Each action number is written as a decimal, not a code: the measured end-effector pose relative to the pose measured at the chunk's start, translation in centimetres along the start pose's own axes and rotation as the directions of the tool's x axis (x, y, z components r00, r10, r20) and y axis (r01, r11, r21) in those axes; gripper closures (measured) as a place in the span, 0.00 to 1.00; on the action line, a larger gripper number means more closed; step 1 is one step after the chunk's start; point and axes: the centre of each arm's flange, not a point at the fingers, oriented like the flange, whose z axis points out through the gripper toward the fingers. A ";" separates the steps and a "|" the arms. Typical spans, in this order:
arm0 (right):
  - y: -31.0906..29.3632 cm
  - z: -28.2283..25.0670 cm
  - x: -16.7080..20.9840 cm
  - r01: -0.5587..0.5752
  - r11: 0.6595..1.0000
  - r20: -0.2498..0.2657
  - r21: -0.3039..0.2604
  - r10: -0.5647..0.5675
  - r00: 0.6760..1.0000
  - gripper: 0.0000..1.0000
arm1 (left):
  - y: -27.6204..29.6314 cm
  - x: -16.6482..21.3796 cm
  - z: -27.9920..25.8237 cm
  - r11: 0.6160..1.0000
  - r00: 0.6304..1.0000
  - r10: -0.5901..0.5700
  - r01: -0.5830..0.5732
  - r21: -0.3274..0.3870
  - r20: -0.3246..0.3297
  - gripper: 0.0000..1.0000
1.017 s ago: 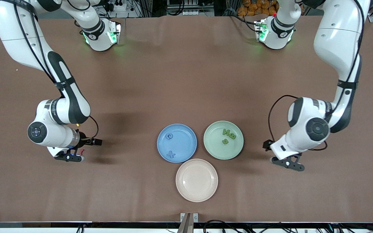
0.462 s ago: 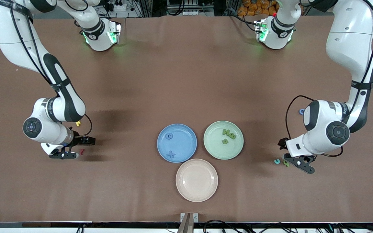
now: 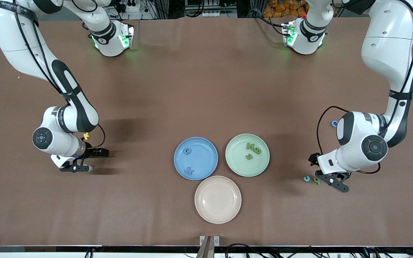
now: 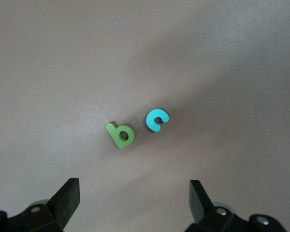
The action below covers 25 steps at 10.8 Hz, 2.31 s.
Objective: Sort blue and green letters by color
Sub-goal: 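Grasp the blue 3 with the right gripper while the left gripper reaches the b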
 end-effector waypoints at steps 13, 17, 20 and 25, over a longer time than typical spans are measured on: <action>-1.6 -1.3 -0.1 0.025 1.000 0.002 0.003 -0.025 1.000 0.00 | -1.4 -0.9 0.0 0.995 0.996 -0.090 0.089 -0.044 -0.012 0.00; -1.2 -1.1 -0.3 0.027 1.000 0.009 0.000 -0.027 1.000 0.00 | -0.7 -0.7 0.2 0.999 1.000 -0.014 0.013 -0.048 -0.012 0.00; -0.6 -0.7 -0.7 0.023 1.000 0.019 0.000 -0.023 1.000 0.00 | -3.0 -1.6 -0.5 0.942 0.942 0.332 -0.333 -0.034 -0.042 0.00; -0.5 -0.5 -0.9 0.033 0.999 0.023 0.000 -0.033 0.999 0.14 | -5.0 -2.7 -0.5 0.767 0.765 0.637 -0.641 -0.019 -0.098 0.00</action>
